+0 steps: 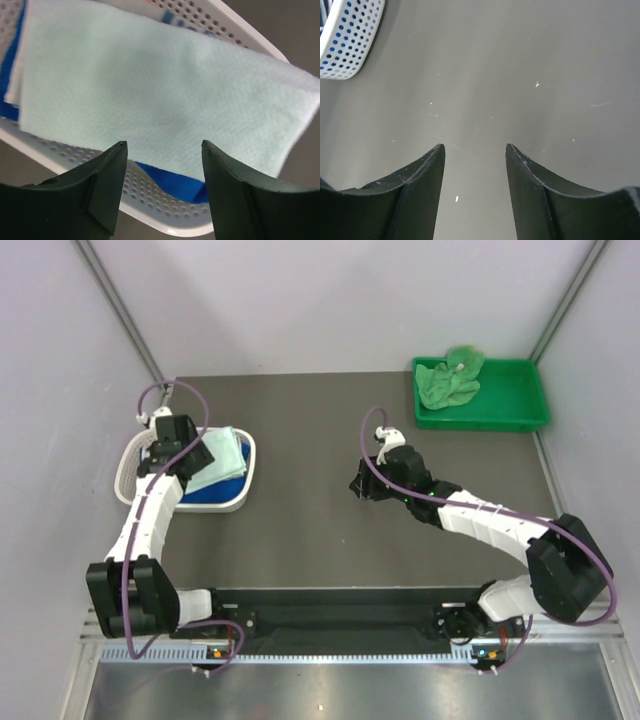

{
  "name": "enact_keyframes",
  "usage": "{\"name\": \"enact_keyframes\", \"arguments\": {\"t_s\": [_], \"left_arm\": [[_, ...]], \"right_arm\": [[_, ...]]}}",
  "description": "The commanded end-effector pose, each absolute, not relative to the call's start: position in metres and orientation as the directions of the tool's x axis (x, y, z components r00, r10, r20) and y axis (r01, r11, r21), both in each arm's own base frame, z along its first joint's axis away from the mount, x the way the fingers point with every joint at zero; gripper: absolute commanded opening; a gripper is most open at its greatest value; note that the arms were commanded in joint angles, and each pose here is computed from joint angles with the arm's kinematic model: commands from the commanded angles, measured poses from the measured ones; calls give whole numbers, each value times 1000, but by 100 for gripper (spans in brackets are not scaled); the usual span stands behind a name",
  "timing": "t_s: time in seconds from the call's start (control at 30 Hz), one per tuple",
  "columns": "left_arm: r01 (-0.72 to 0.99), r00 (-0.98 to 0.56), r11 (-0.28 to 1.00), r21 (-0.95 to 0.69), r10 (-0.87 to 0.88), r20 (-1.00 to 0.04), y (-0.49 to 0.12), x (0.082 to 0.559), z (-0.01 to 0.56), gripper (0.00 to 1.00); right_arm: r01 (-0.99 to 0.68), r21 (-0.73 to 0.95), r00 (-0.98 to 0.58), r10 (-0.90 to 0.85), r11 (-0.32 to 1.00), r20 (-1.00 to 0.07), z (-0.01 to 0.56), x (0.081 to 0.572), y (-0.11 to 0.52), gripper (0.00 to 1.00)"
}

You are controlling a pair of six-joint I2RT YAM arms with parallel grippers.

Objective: Fold and stack the towels
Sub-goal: Neatly place the folded towel into the bin, then grab crumpled towel

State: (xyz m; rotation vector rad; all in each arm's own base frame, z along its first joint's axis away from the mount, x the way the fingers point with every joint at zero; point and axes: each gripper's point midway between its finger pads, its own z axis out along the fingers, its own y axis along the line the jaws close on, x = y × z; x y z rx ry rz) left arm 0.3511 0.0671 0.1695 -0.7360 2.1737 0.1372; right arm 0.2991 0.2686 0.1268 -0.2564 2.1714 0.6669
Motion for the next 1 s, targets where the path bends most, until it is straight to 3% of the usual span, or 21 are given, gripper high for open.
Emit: {"name": "enact_keyframes", "arguments": {"t_s": [0.0,0.17,0.37,0.57,0.67,0.7,0.73,0.8,0.83,0.97], "left_arm": [[-452,-407,850,-271,-467,-785,30,368,192,65],[-321,-434,912,-256,-382,-816,-37,369,203,65],[-120,-491,941,-316,-333,-805,-123,369,206,65],[73,-601,945,-319,-214,-771,-207,364,188,65],[165,-638,932,-322,-148,-756,-246,354,180,65],[188,-646,927,-324,-132,-752,-254,351,179,65],[210,-664,923,-322,-107,-740,-263,349,171,65],[238,-672,913,-330,-90,-735,-275,347,172,65],[264,-675,901,-346,-84,-733,-282,345,176,65],[295,-672,893,-341,-60,-738,-288,344,179,65]], "right_arm": [[-417,342,-533,78,842,-843,166,314,269,52],[-387,319,-513,85,865,-854,176,325,252,54],[-257,321,-497,161,912,-853,193,376,198,55],[-27,299,-411,262,954,-873,220,479,114,54],[96,289,-400,303,952,-865,202,527,72,53],[135,300,-338,328,944,-882,222,549,53,53],[165,290,-365,332,943,-870,196,566,45,53],[204,313,-305,364,928,-880,212,598,22,53],[236,299,-333,366,925,-869,184,612,14,53],[256,317,-275,383,913,-882,179,660,-4,53]]}}
